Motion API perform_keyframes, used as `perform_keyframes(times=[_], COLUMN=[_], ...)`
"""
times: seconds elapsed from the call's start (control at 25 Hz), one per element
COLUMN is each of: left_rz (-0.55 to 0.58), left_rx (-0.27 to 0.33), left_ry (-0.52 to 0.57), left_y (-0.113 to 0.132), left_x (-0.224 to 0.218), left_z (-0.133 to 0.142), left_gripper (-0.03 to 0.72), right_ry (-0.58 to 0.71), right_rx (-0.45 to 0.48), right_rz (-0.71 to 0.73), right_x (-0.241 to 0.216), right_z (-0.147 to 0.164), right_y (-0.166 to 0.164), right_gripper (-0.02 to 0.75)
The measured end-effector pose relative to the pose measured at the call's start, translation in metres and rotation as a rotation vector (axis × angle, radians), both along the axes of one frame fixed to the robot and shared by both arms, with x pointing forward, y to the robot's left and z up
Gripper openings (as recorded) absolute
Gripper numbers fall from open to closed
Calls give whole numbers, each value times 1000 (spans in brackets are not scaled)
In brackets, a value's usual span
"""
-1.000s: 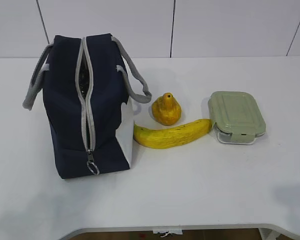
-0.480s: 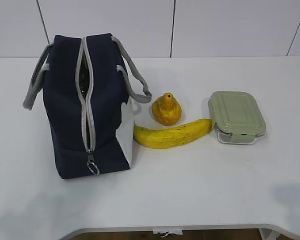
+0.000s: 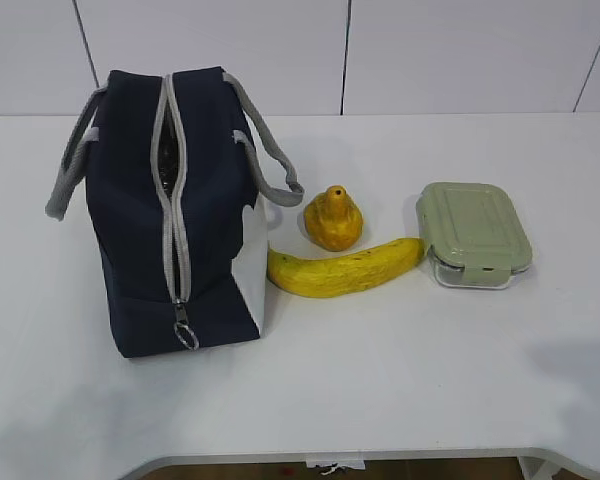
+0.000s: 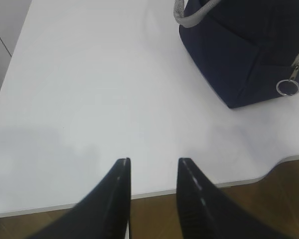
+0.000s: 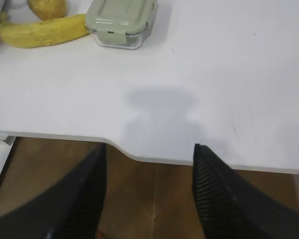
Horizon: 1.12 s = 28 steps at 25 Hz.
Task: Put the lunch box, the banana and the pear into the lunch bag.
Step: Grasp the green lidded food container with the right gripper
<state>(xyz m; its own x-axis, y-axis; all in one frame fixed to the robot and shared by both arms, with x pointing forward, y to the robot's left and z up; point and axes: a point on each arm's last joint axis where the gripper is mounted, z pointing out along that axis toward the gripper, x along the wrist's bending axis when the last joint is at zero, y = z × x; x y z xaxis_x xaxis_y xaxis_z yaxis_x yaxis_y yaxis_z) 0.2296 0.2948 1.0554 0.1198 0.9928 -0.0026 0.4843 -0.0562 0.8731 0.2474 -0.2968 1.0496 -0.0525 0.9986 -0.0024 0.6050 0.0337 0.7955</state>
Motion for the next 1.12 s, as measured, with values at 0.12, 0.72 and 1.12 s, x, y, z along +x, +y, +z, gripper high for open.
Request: perform_keyframes(times=[0.12,0.72,1.12], left_rz=[0,0,-1], left_rx=[0,0,-2], left_ry=[0,0,0], left_y=[0,0,0], left_x=[0,0,0], left_z=[0,0,0], left_gripper=[239,240,240], right_ry=[69,323,429], right_rx=[-2,33,72], right_rz=[0,-45,-128], right_x=[13,115,178], right_z=[3,12,-1], right_y=[0,3,-2], right_gripper=[434,434,434])
